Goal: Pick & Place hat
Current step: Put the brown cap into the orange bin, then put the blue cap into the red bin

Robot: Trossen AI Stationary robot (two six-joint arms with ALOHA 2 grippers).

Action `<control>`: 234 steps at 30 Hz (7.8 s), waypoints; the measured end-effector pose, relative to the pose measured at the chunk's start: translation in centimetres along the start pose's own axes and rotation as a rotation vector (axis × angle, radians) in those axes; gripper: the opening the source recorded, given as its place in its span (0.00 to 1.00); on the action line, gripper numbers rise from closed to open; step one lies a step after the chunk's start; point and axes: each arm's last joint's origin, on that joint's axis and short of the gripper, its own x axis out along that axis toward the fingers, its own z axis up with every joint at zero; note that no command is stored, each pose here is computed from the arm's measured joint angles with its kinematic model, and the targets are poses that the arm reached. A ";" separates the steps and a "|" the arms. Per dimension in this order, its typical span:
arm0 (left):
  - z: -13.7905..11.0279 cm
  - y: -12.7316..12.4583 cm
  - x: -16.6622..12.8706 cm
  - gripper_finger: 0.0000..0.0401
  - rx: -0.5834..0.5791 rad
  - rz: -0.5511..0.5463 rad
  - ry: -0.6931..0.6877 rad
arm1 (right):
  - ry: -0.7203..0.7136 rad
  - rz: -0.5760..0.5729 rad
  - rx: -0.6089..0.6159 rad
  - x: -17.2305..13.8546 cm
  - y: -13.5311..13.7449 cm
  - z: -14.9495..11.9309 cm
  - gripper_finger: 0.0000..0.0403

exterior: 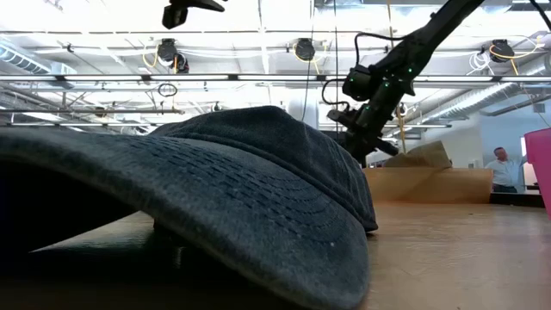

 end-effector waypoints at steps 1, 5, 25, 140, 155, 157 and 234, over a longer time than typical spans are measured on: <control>0.0 0.1 0.0 0.23 -0.002 -0.007 0.004 | 0.003 -0.010 0.015 0.0 -0.1 0.0 0.00; 0.0 0.2 -0.1 0.23 -0.009 -0.034 0.030 | 0.050 -0.083 0.123 -0.9 -1.2 -0.4 0.00; 0.7 1.3 -0.3 0.23 0.020 0.005 -0.004 | -0.024 -0.338 0.197 -2.4 -2.1 -2.9 0.00; -3.8 -4.6 -5.6 0.23 -0.328 -0.121 0.020 | -0.020 0.727 -0.519 -11.8 25.2 -21.7 0.17; -2.7 -6.3 -6.7 0.23 0.037 -0.360 -0.098 | -0.019 0.618 -0.628 -11.7 27.4 -21.7 0.17; -3.0 -6.5 -6.8 0.23 0.077 -0.381 -0.077 | 0.000 0.594 -0.641 -10.7 27.4 -22.3 0.17; -9.1 -8.7 -5.7 0.23 0.135 -0.185 0.237 | 0.499 0.148 -0.737 0.0 22.8 -32.1 0.12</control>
